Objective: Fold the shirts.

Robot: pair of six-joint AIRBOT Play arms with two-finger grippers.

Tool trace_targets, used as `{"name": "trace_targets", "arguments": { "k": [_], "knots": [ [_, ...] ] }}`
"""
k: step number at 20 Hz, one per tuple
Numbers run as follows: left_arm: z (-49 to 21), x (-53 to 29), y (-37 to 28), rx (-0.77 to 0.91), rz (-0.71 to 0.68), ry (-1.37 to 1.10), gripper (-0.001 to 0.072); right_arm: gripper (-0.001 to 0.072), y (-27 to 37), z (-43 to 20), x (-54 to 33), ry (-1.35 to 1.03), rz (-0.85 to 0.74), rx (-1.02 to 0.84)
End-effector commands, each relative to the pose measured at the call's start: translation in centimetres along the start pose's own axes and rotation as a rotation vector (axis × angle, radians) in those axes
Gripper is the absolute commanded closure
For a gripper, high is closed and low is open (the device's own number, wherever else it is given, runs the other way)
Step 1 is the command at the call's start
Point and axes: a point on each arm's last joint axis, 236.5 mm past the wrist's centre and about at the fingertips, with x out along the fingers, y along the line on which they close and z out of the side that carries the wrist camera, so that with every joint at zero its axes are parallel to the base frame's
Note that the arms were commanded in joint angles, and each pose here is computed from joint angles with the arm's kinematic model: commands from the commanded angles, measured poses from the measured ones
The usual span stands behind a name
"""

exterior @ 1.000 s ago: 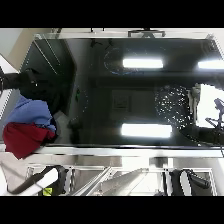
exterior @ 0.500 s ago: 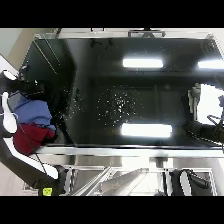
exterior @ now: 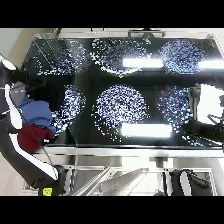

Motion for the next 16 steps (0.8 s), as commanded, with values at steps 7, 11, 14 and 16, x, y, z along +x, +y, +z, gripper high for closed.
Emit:
{"name": "trace_targets", "arguments": {
  "k": [7,11,14,16],
  "knots": [
    [-4.1,-19.0,-35.4,0.485,-0.52,-0.323,0.0683,0.0694,-0.1,0.0,0.0,0.001,-0.004,0.0],
    [-11.2,-15.1,-39.2,0.589,-0.443,-0.137,0.0683,0.0694,-0.2,0.0,0.1,0.005,-0.004,0.002],
    [-16.8,-8.6,-38.6,0.634,-0.358,0.065,0.0682,0.0692,-0.2,0.0,0.1,0.005,-0.004,0.002],
    [-19.3,-5.1,-37.0,0.632,-0.3,0.169,0.0682,0.0685,-0.2,0.0,0.2,0.007,-0.003,-0.013]
  ]
}}
